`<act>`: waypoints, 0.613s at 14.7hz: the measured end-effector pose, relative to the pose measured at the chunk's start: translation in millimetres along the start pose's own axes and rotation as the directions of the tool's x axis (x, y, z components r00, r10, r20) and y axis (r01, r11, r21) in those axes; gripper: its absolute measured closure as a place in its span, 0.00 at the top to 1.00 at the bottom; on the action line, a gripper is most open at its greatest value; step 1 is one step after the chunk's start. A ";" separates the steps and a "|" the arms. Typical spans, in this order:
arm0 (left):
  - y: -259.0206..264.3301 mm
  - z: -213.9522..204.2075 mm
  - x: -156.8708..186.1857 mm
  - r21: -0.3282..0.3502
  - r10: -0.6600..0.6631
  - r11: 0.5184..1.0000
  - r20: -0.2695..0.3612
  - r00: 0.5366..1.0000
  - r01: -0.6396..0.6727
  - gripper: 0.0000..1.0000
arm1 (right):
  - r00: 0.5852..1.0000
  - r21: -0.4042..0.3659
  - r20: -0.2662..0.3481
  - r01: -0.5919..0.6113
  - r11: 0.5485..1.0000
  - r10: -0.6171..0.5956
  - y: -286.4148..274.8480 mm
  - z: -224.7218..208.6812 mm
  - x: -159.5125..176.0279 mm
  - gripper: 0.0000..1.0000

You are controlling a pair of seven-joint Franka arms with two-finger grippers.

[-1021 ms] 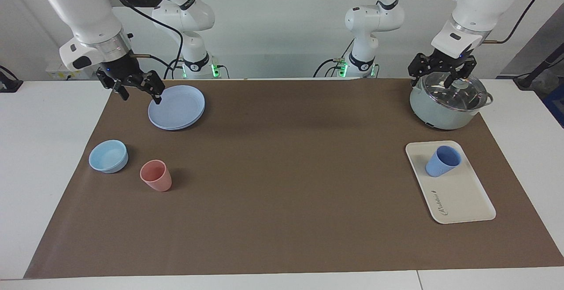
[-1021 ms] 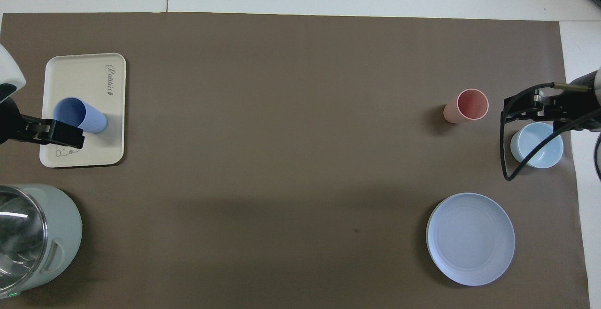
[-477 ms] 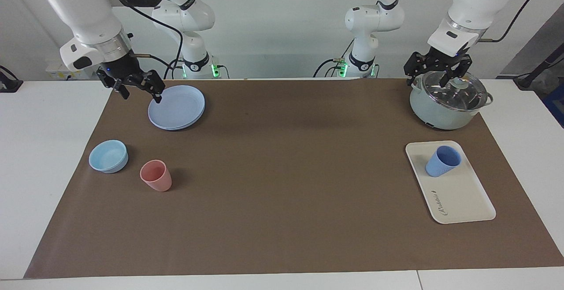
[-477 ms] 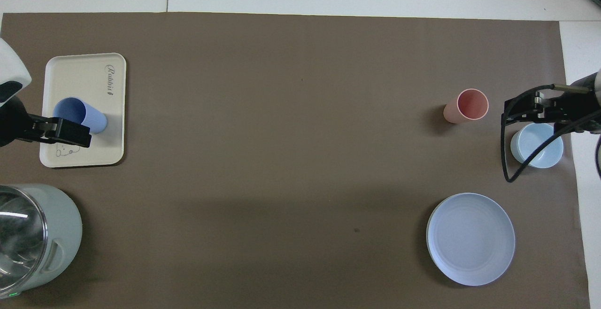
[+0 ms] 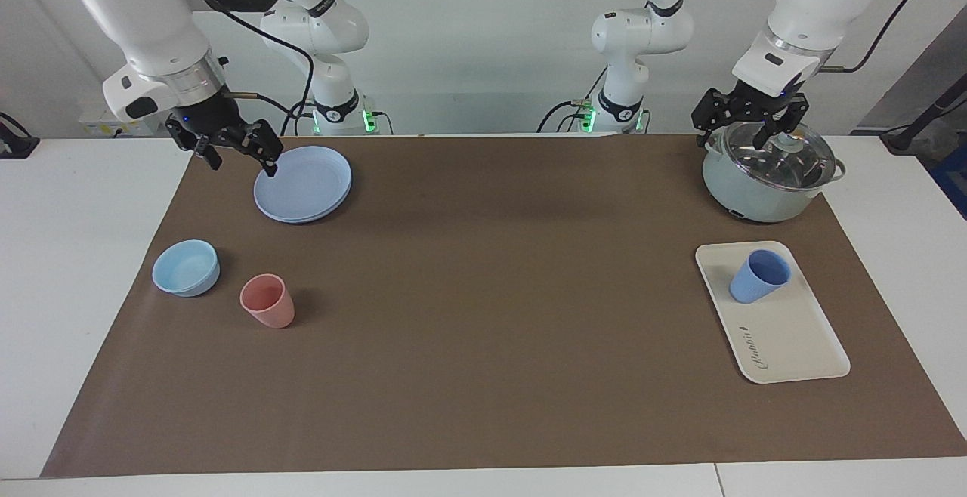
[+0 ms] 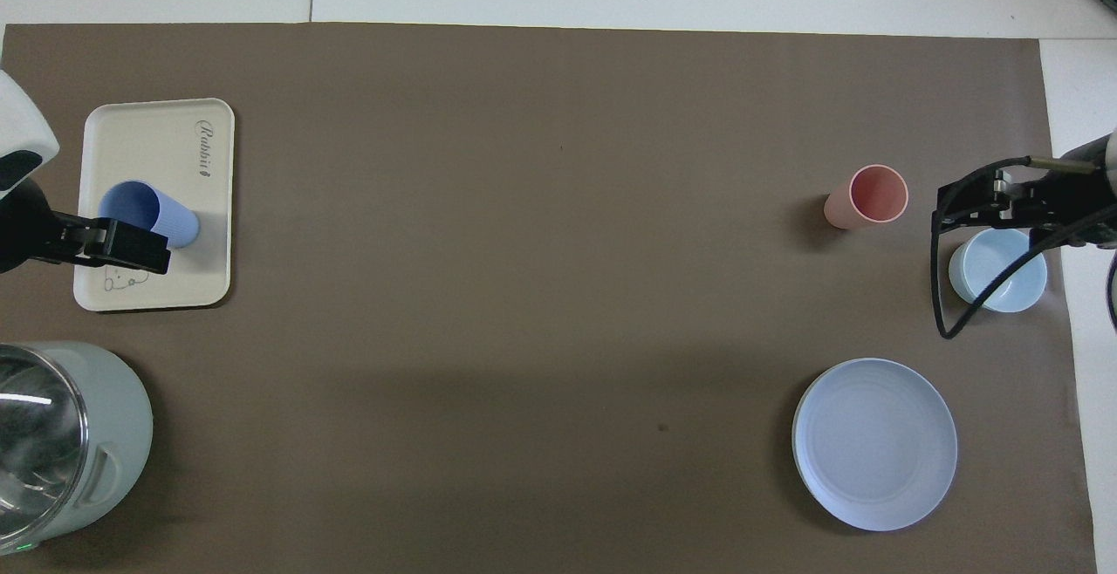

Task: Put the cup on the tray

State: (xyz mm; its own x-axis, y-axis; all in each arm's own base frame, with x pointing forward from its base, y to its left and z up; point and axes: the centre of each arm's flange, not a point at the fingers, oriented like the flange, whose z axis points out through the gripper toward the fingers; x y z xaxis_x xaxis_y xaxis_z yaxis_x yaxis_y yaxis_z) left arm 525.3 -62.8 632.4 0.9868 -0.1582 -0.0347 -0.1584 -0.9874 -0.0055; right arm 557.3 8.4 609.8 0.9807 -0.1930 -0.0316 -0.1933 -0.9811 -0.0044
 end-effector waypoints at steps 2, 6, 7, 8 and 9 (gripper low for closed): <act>-1.1 0.0 0.0 0.000 -0.003 1.000 0.000 1.000 0.003 1.00 | 1.000 0.000 0.000 0.000 1.000 0.000 0.0 0.0 0.0 1.00; -2.0 -0.6 0.7 0.000 -0.005 1.000 -0.007 1.000 0.005 1.00 | 1.000 0.000 0.000 0.000 1.000 0.000 0.0 0.0 0.0 1.00; -2.0 -0.9 1.2 0.000 -0.005 1.000 -0.012 1.000 0.005 1.00 | 1.000 0.000 0.000 0.000 1.000 0.000 0.0 0.0 0.0 1.00; -2.0 -0.9 1.4 0.000 -0.005 1.000 -0.013 1.000 0.005 1.00 | 1.000 0.000 0.000 0.000 1.000 0.000 0.0 0.0 0.0 1.00; -2.0 -0.8 1.4 0.000 -0.005 1.000 -0.013 1.000 0.005 1.00 | 1.000 0.000 0.000 0.000 1.000 0.000 0.0 -0.1 0.0 1.00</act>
State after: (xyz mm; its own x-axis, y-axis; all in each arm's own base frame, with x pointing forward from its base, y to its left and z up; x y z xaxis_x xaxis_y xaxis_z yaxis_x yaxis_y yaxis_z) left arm 527.0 -61.0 633.2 0.9879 -0.1535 -0.0212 -0.1536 -0.9881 -0.0060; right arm 557.2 8.4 609.9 0.9807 -0.1931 -0.0316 -0.1933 -0.9811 -0.0044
